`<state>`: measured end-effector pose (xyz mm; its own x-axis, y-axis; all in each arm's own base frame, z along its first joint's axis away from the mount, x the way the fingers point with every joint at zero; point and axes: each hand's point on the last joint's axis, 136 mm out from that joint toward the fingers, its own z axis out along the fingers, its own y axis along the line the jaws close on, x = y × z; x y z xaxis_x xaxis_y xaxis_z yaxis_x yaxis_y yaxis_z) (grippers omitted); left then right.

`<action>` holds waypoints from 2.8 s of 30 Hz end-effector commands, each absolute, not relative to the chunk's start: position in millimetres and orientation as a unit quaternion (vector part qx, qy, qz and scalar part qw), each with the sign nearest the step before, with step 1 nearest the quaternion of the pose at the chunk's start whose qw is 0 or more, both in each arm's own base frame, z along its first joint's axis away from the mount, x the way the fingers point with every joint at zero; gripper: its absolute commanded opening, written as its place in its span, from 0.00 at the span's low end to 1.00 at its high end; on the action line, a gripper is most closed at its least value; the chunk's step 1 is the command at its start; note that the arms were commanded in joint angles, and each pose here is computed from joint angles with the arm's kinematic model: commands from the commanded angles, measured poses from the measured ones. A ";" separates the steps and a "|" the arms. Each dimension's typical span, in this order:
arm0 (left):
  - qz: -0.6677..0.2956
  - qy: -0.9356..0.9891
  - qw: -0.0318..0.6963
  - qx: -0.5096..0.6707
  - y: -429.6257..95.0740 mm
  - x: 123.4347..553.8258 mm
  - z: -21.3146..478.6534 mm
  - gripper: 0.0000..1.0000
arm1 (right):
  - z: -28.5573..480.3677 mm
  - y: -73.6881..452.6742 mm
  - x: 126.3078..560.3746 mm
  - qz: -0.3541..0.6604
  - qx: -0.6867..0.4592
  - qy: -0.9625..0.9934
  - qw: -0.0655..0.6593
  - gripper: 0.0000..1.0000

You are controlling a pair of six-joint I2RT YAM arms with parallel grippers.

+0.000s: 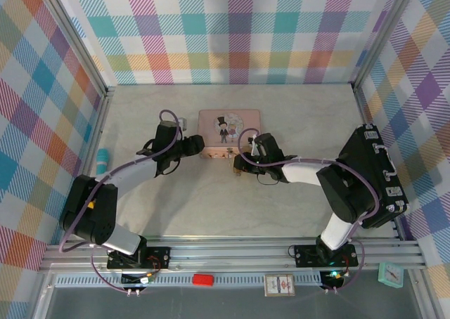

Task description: Unlock the padlock with the key

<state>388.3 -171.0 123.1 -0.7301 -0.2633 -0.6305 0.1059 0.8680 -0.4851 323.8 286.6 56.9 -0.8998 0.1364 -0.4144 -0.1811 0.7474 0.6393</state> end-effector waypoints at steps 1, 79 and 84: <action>-0.275 0.883 0.378 -0.045 -176.0 403.5 135.9 0.58 | 62.8 293.3 333.0 0.368 -0.020 0.901 0.227 0.33; -0.300 0.896 0.320 -0.071 -202.6 395.2 108.9 0.45 | 34.9 314.8 325.4 0.312 -0.045 0.924 0.218 0.23; -0.300 0.896 0.320 -0.071 -203.2 394.2 107.6 0.45 | 33.2 316.1 325.4 0.313 -0.044 0.924 0.215 0.21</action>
<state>399.9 -190.1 106.3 -0.7692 -0.3304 -0.5470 0.0437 0.8268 -0.5608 332.2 311.5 42.8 -0.8797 0.0640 -0.4711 -0.2355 0.8022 0.5487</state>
